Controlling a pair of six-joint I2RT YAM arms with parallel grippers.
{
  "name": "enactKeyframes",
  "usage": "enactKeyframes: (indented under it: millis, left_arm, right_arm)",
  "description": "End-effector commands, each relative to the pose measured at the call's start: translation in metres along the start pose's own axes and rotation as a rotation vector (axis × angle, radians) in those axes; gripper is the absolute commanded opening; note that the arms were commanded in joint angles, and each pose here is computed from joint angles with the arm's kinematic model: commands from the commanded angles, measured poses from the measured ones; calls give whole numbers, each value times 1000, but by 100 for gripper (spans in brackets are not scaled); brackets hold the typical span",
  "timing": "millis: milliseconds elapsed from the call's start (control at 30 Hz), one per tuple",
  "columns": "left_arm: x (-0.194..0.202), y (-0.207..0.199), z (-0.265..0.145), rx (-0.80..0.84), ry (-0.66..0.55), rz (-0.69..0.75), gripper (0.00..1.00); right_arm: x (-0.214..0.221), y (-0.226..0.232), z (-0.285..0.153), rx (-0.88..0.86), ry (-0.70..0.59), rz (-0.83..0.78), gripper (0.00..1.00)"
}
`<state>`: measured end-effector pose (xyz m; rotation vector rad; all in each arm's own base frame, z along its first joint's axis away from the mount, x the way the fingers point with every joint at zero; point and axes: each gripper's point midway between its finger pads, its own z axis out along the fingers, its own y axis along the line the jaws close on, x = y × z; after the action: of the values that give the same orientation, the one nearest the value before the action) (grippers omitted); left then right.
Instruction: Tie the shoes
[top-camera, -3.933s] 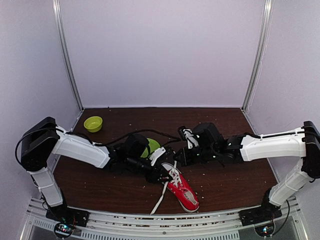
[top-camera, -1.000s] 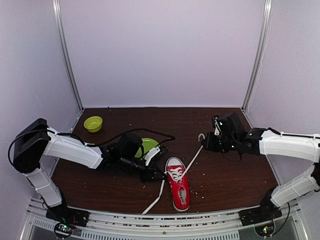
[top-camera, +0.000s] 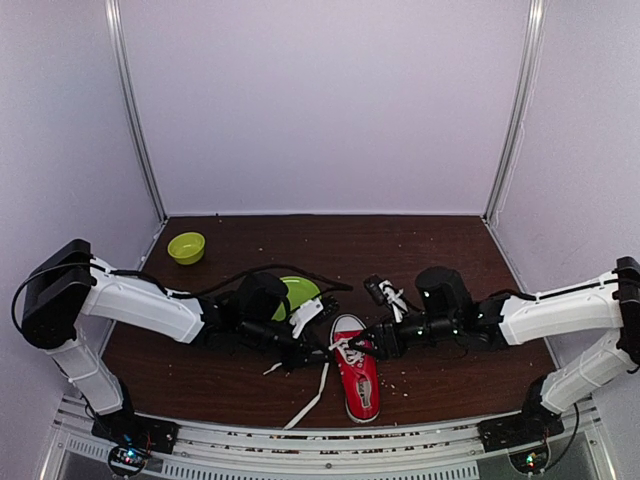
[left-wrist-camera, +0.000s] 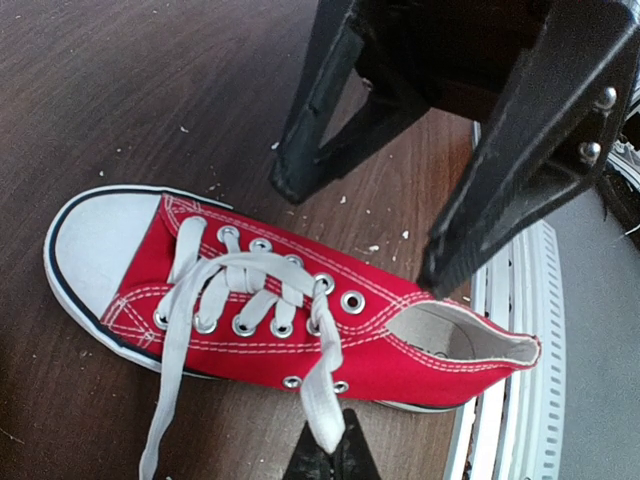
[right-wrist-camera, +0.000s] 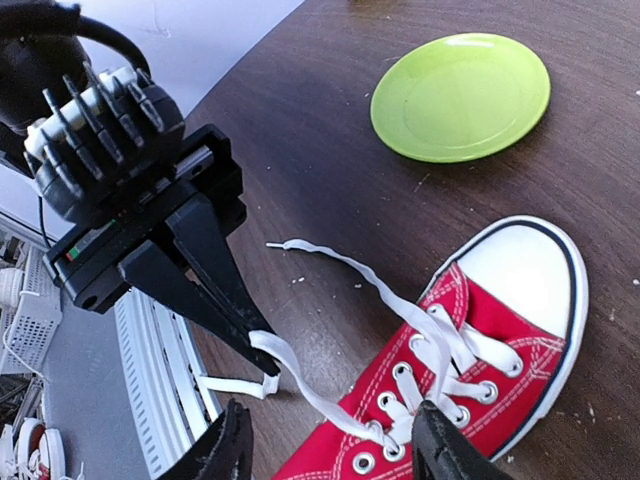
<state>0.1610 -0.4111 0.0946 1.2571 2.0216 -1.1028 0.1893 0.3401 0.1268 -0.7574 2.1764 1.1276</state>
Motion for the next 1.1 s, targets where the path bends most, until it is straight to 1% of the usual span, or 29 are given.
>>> enactKeyframes:
  millis: [0, 200, 400, 467, 500, 567, 600, 633, 667, 700, 733, 767, 867, 1067]
  left_arm:
    - [-9, -5, -4, 8, -29, 30, 0]
    - [-9, -6, -4, 12, -27, 31, 0]
    - [-10, -6, -3, 12, -23, 35, 0]
    - [-10, -6, -3, 13, -20, 37, 0]
    - [-10, -5, -3, 11, -20, 37, 0]
    - [-8, -4, -3, 3, -15, 33, 0]
    - [-8, -2, -4, -13, -11, 27, 3]
    - [-7, 3, -6, -41, -9, 19, 14]
    - [-6, 9, -8, -78, -8, 12, 28]
    - [-5, 16, -10, -114, -7, 4, 37]
    - [-4, 25, -13, -149, -2, -9, 44]
    - [0, 32, -14, -177, 12, -25, 48]
    - [8, 57, -17, -259, 42, -56, 49]
    - [25, 88, -11, -358, 136, -26, 49]
  right_arm:
    - [-14, 23, 14, -116, 3, -107, 52]
    - [-5, 27, 28, -177, 65, -122, 50]
    - [7, 23, 42, -196, 125, -113, 39]
    - [9, 22, 43, -199, 131, -109, 31]
    - [10, 22, 43, -199, 130, -109, 22]
    - [9, 21, 42, -192, 121, -108, 11]
    - [8, 21, 40, -187, 113, -111, 7]
    - [8, 21, 39, -180, 108, -112, 5]
    - [7, 21, 37, -176, 101, -114, 3]
    - [7, 19, 35, -166, 98, -113, 2]
    - [8, 19, 33, -163, 98, -114, 1]
    - [9, 18, 32, -159, 98, -114, 0]
    - [11, 18, 29, -155, 101, -111, 0]
    - [12, 18, 27, -154, 95, -97, 0]
